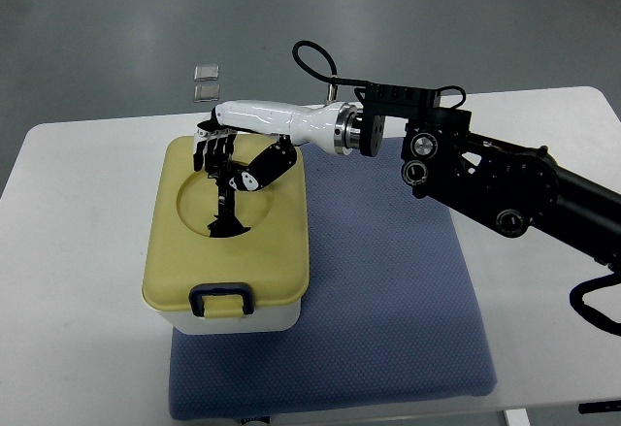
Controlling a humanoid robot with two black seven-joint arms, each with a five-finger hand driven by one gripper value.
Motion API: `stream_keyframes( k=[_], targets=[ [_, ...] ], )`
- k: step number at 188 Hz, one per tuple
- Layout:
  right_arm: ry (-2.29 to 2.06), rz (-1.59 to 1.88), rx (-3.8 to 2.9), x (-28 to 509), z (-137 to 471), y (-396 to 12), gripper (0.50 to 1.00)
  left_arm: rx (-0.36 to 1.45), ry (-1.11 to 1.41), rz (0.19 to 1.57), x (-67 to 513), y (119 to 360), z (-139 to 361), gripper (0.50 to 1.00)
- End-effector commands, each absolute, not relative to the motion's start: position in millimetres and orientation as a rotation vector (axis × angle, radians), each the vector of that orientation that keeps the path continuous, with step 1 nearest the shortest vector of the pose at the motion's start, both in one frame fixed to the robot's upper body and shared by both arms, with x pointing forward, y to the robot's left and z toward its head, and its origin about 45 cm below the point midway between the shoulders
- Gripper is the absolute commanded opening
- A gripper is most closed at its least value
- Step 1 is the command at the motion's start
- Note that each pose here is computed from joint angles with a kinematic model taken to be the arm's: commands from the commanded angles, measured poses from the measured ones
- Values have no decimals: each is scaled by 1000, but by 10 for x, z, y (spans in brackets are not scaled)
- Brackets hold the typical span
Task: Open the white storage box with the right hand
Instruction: 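Close the right hand's fingers around the black handle on the lid, then lift the yellow lid off the white box with the right hand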
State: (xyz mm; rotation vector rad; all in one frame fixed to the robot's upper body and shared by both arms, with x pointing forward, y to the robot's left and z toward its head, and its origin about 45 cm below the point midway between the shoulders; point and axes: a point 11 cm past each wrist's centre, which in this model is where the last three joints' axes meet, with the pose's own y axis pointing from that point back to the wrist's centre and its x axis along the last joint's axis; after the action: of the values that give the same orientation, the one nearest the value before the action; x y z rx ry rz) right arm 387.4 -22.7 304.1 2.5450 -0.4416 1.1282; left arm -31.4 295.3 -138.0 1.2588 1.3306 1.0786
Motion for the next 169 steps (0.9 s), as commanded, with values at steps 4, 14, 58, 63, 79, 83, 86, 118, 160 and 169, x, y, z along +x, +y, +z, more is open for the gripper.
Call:
stream_keyframes(
  k=[4, 14, 58, 63, 79, 83, 86, 118, 160, 169],
  targets=[
    [-452, 1133, 2547, 3883, 3063, -225, 500, 1259, 1331, 1079, -314, 2952, -1380, 1000],
    [-455, 1136, 2550, 3885, 3081, -223, 500, 1259, 1331, 1079, -314, 2952, -1380, 1000],
    [-445, 1238, 2554, 3930, 3546, -174, 500, 1257, 1332, 1076, -314, 2945, -1380, 1000],
    [-451, 1244, 2557, 3962, 3655, -207, 500, 1258, 1331, 1075, -315, 2946, -1380, 1000],
    [-457, 1220, 2593, 4022, 3895, -317, 500, 1258, 1331, 1075, -315, 2946, -1380, 1000],
    [-455, 1211, 2606, 4032, 3959, -348, 500, 1260, 1330, 1077, -316, 2953, -1380, 1000],
    [-451, 1204, 2614, 4045, 4018, -389, 500, 1258, 1331, 1077, -314, 2947, -1380, 1000],
    [-528, 1187, 2557, 4235, 4345, -971, 500, 1258, 1331, 1075, -315, 2946, -1380, 1000],
    [-669, 1117, 2397, 4403, 4205, -1911, 500, 1257, 1330, 1073, -316, 2941, -1380, 1000],
    [-690, 1075, 2371, 4412, 4082, -2109, 500, 1258, 1330, 1074, -316, 2946, -1380, 1000]
  ],
)
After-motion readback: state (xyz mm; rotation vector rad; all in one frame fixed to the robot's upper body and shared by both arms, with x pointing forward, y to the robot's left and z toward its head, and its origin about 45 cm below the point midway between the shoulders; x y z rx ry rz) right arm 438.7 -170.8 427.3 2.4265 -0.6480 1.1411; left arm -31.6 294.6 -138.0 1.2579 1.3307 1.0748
